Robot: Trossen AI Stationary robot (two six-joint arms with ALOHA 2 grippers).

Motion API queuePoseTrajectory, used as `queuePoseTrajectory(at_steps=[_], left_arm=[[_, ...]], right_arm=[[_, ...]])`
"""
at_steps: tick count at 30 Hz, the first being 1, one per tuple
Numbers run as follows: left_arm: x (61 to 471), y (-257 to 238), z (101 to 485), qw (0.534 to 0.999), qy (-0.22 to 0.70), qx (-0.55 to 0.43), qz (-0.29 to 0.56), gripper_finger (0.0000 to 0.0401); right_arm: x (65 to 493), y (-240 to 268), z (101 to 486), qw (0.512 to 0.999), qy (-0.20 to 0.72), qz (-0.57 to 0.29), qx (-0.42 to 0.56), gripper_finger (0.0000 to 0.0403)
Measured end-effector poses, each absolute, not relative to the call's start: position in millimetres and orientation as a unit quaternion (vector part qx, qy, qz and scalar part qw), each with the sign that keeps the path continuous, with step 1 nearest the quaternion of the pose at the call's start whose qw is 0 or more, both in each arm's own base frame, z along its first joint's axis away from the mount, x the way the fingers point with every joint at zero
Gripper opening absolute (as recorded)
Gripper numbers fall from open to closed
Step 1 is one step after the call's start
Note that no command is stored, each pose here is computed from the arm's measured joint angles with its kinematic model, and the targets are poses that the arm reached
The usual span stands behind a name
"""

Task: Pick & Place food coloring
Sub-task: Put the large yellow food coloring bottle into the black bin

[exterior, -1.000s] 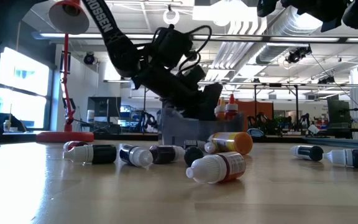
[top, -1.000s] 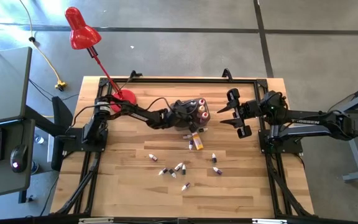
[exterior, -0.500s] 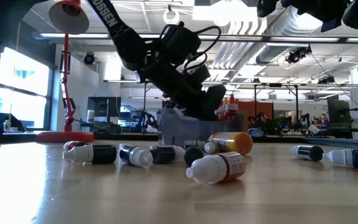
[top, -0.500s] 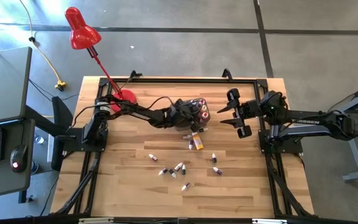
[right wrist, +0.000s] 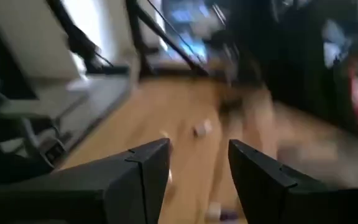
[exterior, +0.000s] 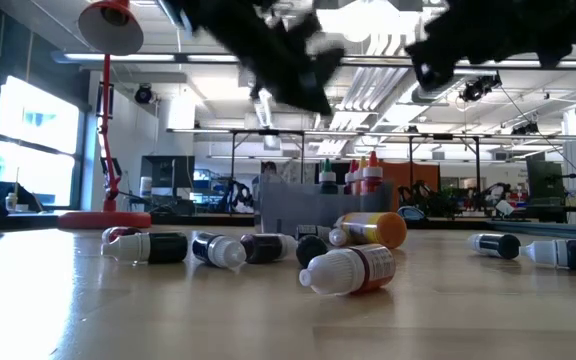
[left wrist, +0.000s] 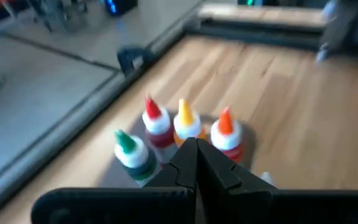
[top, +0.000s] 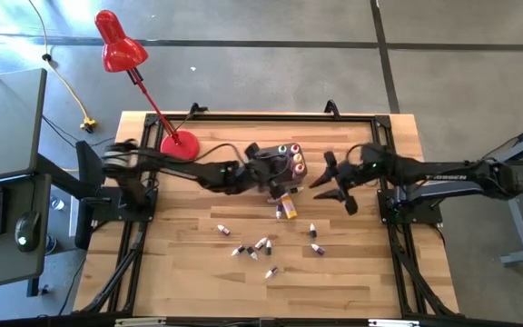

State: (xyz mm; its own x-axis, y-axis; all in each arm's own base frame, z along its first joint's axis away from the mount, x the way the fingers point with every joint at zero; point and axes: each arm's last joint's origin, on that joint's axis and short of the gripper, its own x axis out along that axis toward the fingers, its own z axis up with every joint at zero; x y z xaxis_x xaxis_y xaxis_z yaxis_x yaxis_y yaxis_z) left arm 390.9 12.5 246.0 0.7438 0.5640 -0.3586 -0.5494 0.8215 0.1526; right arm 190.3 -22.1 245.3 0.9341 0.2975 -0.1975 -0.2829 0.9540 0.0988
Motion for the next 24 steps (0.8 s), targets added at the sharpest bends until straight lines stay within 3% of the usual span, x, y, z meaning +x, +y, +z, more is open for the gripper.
queuePoseTrajectory(at_steps=[5,10,18,24], left_arm=[[350,-9,306,0.942,0.169,0.022,0.288,0.0000],[317,-22,335,0.942,0.156,0.010,0.297,0.0000],[297,-27,344,0.924,0.172,0.056,0.337,0.0029],[296,-27,342,0.919,0.190,0.082,0.336,0.0085]], right_arm=[[206,-1,223,0.980,0.179,0.019,0.080,0.0147],[224,16,191,0.957,0.239,-0.106,0.126,0.0142],[252,20,156,0.926,0.265,-0.123,0.238,0.0142],[281,17,144,0.914,0.312,-0.143,0.216,0.0142]])
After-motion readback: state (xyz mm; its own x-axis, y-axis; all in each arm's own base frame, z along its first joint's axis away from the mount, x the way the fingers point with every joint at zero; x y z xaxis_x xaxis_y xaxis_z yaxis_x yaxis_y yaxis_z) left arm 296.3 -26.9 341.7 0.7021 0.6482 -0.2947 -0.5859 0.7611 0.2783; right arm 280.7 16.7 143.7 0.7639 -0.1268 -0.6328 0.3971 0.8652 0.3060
